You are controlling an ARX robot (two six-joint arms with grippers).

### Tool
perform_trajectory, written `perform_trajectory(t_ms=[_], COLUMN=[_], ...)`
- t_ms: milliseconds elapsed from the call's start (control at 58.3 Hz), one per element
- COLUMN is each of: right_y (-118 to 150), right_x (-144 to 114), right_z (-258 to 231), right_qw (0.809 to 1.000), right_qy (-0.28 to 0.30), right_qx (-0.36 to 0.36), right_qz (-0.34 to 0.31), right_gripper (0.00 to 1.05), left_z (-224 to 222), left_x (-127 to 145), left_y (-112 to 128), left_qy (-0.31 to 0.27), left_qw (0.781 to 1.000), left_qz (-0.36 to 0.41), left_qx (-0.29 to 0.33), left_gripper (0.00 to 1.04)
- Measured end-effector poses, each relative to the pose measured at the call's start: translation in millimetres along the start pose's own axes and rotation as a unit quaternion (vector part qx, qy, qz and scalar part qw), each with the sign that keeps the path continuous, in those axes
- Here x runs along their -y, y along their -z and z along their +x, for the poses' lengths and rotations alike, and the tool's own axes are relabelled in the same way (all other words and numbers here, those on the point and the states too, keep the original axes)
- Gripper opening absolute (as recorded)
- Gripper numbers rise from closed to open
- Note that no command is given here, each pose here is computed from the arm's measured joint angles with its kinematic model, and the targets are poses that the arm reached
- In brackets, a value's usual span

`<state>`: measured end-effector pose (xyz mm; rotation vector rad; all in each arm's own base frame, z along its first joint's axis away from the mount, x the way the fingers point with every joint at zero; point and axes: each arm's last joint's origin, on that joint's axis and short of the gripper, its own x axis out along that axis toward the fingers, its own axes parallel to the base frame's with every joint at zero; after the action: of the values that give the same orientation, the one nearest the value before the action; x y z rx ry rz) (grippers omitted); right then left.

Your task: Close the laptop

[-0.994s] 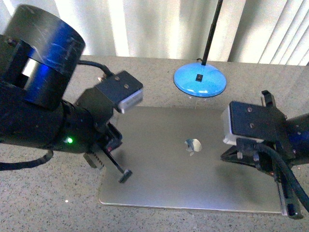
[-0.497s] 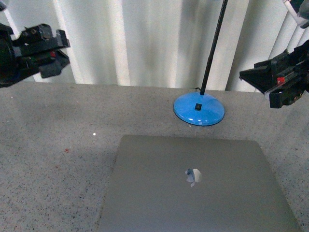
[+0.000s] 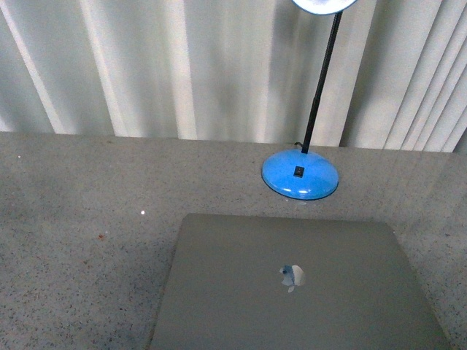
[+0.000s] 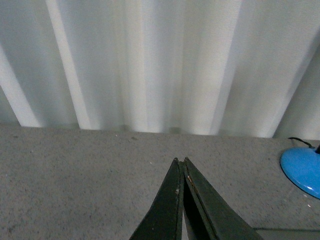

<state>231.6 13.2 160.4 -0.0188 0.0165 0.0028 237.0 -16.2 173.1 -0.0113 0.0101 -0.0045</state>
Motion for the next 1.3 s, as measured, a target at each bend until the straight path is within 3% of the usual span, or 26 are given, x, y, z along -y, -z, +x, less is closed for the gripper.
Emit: perform_trajectory(t_ms=[206, 1303], right_y=[1, -6], right_x=[13, 13], right_z=[-30, -108], right_qw=[1.000, 1.000], right_qy=[0.002, 0.001], right_qx=[-0.001, 0.011], right_qz=[0.002, 0.004], right_gripper=[0.03, 0.03], left_z=[-32, -111], left_x=[-13, -15], left_y=[13, -1], left_qy=[0.003, -0.001], left_qw=[1.000, 1.000], left_qz=[0.002, 0.002], left_qx=[-0.006, 0.019], left_gripper=[0.04, 0.04])
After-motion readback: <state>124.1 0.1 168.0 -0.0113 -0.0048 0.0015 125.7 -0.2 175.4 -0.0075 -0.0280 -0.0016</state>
